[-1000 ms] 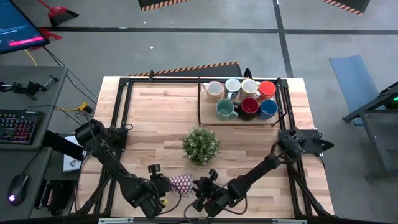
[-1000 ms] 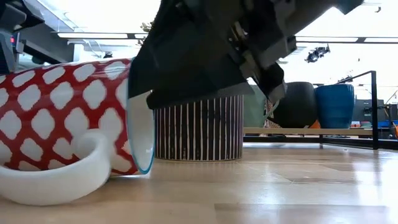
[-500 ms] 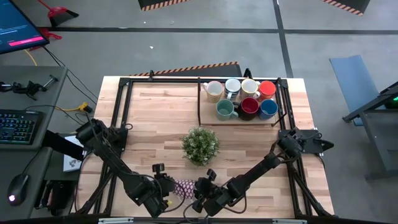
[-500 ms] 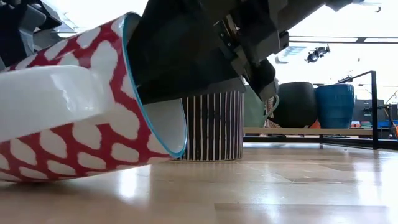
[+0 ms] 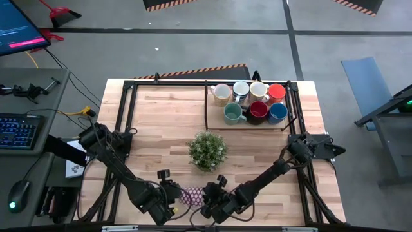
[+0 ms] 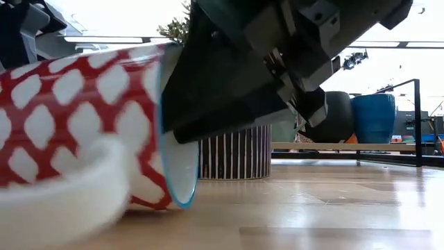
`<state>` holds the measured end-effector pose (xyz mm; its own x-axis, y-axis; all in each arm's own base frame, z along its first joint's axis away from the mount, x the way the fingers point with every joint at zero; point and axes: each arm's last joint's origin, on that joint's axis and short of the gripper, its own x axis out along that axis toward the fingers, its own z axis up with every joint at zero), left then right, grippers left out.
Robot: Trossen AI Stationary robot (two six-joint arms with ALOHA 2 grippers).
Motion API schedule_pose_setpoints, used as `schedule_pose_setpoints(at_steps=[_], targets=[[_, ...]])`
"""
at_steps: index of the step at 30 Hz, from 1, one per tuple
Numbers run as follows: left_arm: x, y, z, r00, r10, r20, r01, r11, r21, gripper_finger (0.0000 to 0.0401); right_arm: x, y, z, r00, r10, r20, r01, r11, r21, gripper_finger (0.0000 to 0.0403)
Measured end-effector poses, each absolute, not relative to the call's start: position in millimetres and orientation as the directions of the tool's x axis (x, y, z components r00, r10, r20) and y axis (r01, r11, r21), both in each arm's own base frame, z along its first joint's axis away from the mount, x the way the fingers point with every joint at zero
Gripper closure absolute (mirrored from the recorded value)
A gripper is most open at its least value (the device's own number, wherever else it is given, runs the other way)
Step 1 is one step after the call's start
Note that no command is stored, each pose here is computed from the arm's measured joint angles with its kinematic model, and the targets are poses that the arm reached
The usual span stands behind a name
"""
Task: Place coffee mugs
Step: Put the red patterned mug on the shelf
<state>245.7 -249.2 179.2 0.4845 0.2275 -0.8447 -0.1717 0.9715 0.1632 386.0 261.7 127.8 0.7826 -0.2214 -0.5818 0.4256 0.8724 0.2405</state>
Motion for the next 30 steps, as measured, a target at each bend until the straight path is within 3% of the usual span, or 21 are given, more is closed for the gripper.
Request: schedule_pose_setpoints(at_steps=[21, 30], targets=[[253.4, -253.7, 180.5, 0.524, 0.157, -0.837, -0.146, 0.985, 0.094, 0.0282, 415.0, 258.8, 157.8, 0.88, -0.09, -0.466, 0.253, 0.919, 0.301, 0.0304], [271.4, -260.2, 157.1, 0.558, 0.14, -0.818, -0.124, 0.989, 0.085, 0.0282, 423.0, 254.5, 192.5, 0.772, -0.094, -0.629, 0.269, 0.944, 0.189, 0.0337]])
